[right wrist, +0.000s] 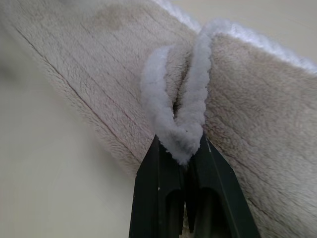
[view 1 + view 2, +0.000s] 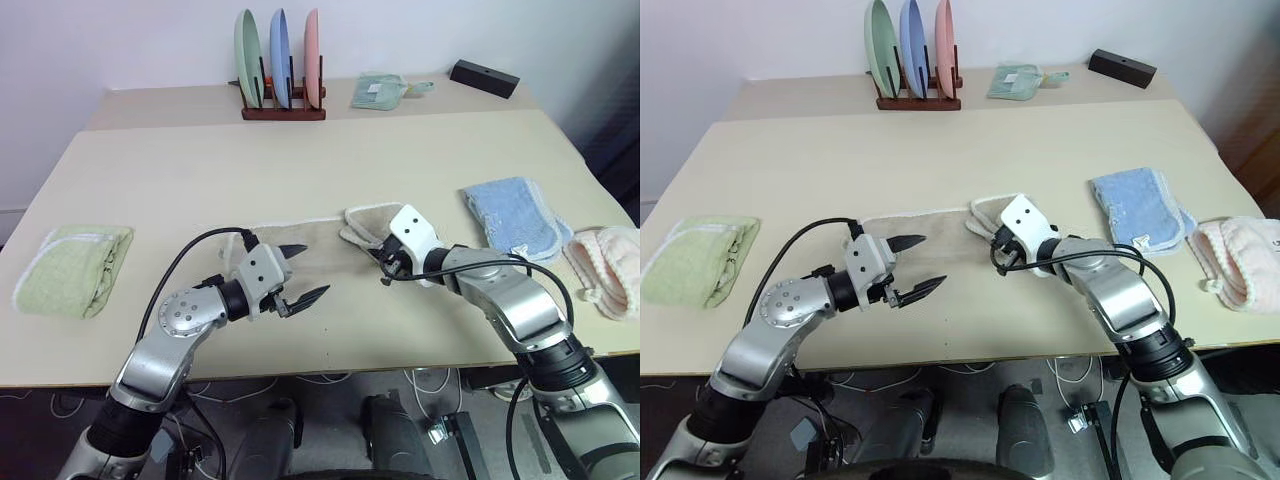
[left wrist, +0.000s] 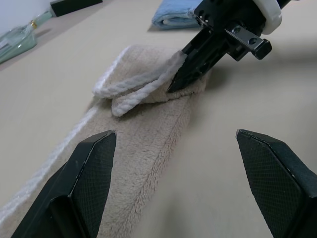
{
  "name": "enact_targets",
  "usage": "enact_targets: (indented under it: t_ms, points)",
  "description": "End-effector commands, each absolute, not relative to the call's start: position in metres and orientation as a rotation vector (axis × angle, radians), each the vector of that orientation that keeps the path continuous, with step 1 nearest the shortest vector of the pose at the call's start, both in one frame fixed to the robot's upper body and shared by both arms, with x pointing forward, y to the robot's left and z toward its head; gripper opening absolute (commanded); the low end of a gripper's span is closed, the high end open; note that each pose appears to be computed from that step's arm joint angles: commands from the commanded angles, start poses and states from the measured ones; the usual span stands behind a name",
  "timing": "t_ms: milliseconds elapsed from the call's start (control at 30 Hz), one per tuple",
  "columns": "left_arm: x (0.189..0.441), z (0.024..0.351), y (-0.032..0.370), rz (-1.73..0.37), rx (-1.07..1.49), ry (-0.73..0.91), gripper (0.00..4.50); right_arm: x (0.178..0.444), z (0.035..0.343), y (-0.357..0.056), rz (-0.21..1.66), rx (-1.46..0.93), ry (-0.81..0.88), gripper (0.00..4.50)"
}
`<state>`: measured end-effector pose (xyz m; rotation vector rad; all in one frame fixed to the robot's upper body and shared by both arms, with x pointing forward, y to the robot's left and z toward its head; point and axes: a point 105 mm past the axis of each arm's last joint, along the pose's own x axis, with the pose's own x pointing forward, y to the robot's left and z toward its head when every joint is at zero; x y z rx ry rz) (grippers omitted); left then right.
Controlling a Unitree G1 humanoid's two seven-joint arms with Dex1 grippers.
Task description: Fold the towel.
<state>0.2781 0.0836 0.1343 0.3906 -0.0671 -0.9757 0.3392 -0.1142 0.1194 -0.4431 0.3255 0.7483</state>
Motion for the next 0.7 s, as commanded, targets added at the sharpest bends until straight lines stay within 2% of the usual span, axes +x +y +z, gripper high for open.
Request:
enact_targets:
  t_ms: [33,200,300,367,400,433,467,567,600,700]
  points:
    - [0.275,0.144,0.084,-0.967,0.417,-0.105,3.97,0.340,0.139,-0.109,0.766,-0.422,0.249,0.85]
    - [0.276,0.144,0.088,-0.951,0.413,-0.097,3.97,0.317,0.170,-0.108,0.906,-0.375,0.125,3.32]
    - [0.278,0.143,0.095,-0.921,0.403,-0.085,3.97,0.307,0.191,-0.117,0.948,-0.321,0.040,3.32]
    - [0.279,0.142,0.099,-0.904,0.393,-0.079,3.97,0.313,0.202,-0.123,0.912,-0.245,0.011,3.32]
    - [0.279,0.141,0.100,-0.896,0.385,-0.075,3.97,0.321,0.204,-0.128,0.868,-0.212,0.008,2.68]
    - [0.279,0.141,0.102,-0.888,0.380,-0.071,3.97,0.330,0.205,-0.133,0.819,-0.188,0.011,2.37]
    - [0.280,0.140,0.103,-0.881,0.375,-0.067,3.97,0.338,0.204,-0.137,0.776,-0.164,0.019,1.86]
    - [0.279,0.133,0.102,-0.872,0.358,-0.050,3.97,0.361,0.186,-0.141,0.693,-0.163,0.063,0.29]
    - [0.279,0.131,0.101,-0.871,0.353,-0.047,3.97,0.367,0.180,-0.140,0.677,-0.171,0.075,0.04]
    - [0.278,0.129,0.099,-0.860,0.338,-0.041,3.97,0.377,0.158,-0.129,0.677,-0.170,0.128,0.04]
